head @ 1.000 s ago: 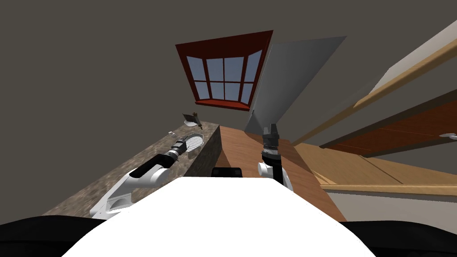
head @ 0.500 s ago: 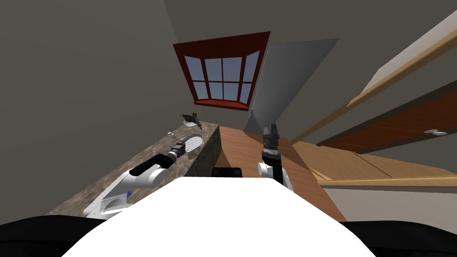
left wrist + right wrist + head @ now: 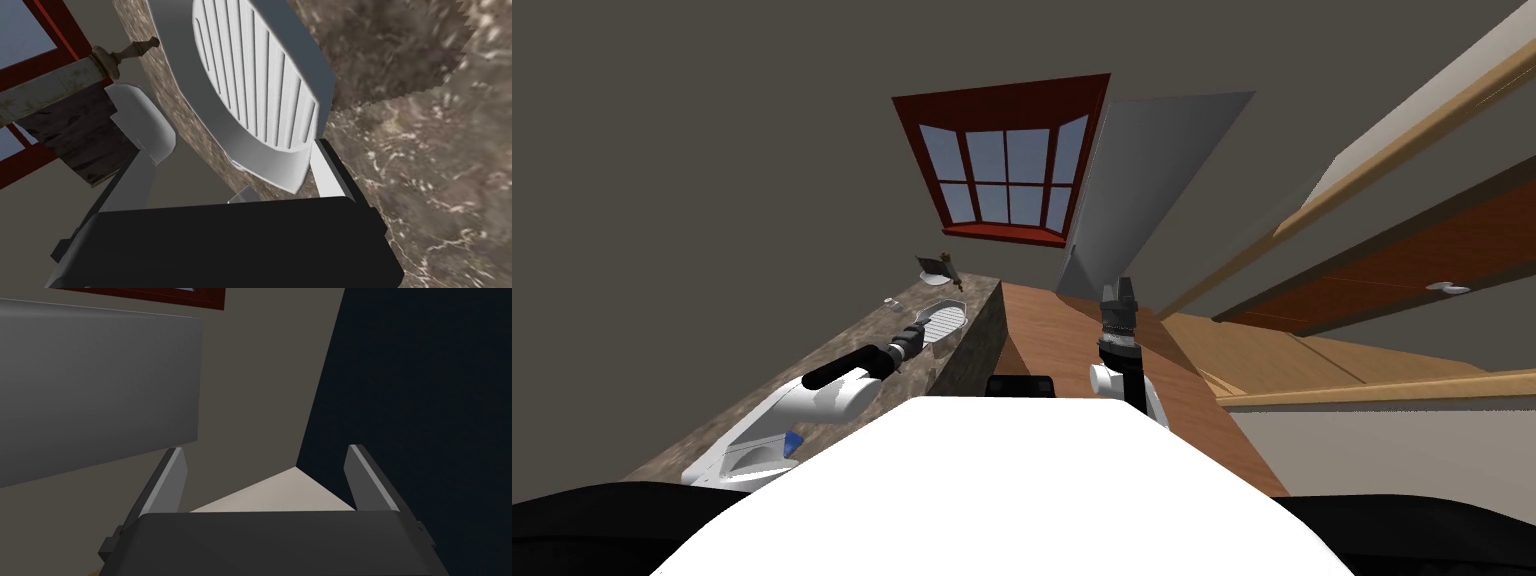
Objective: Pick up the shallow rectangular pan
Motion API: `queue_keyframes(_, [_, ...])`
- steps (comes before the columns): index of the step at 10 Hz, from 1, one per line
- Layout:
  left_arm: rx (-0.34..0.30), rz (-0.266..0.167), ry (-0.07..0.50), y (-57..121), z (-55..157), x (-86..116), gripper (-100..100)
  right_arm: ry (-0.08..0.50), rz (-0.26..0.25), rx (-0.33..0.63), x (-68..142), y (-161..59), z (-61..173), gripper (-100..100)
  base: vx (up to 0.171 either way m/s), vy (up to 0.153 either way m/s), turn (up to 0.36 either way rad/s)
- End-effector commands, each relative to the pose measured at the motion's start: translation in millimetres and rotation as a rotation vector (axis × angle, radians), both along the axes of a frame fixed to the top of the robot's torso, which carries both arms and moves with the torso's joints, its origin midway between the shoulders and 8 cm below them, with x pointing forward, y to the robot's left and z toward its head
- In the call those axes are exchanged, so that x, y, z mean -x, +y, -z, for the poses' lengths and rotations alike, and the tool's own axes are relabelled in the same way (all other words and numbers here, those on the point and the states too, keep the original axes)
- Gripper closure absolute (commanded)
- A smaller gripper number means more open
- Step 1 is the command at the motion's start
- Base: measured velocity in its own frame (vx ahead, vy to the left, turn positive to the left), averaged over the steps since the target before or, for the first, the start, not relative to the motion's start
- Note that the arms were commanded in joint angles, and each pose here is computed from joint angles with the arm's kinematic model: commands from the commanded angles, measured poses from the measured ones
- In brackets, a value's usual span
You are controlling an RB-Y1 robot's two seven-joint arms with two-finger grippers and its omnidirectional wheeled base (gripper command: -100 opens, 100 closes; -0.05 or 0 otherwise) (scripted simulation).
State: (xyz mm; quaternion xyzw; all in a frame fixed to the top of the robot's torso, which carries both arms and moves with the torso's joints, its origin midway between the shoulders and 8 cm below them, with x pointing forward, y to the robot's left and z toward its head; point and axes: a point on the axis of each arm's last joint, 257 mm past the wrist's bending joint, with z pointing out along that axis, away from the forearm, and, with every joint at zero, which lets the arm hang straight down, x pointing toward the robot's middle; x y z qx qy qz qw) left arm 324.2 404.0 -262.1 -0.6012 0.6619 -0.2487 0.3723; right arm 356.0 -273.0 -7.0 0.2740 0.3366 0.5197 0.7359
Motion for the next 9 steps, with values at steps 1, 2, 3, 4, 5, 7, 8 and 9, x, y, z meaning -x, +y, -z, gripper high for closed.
queue_keyframes(1, [-0.006,-0.006,0.053,4.8,8,8,-100,0.000,0.000,0.000,0,0,0,0,0.003,0.009,-0.059])
queue_keyframes(2, [-0.006,-0.007,0.057,5.0,9,9,-100,0.000,0.000,0.000,0,0,0,0,0.002,0.010,-0.032])
queue_keyframes(3, [-0.010,-0.013,0.099,8.7,16,16,-100,0.000,0.000,0.000,0,0,0,0,0.003,0.013,-0.068])
queue_keyframes(4, [-0.012,-0.015,0.130,11.5,20,22,-100,0.000,0.000,0.000,0,0,0,0,0.008,0.016,-0.110])
queue_keyframes(5, [-0.013,-0.018,0.140,12.1,22,23,-100,0.000,0.000,0.000,0,0,0,0,0.009,0.014,-0.026])
queue_keyframes(7, [-0.019,-0.028,0.211,18.1,32,36,-100,0.000,0.000,0.000,0,0,0,0,0.017,0.011,-0.068])
queue_keyframes(8, [-0.021,-0.032,0.238,20.6,36,42,-100,0.000,0.000,0.000,0,0,0,0,0.022,0.015,-0.072])
queue_keyframes(9, [-0.021,-0.032,0.241,20.7,36,42,-100,0.000,0.000,0.000,0,0,0,0,0.015,0.012,-0.023])
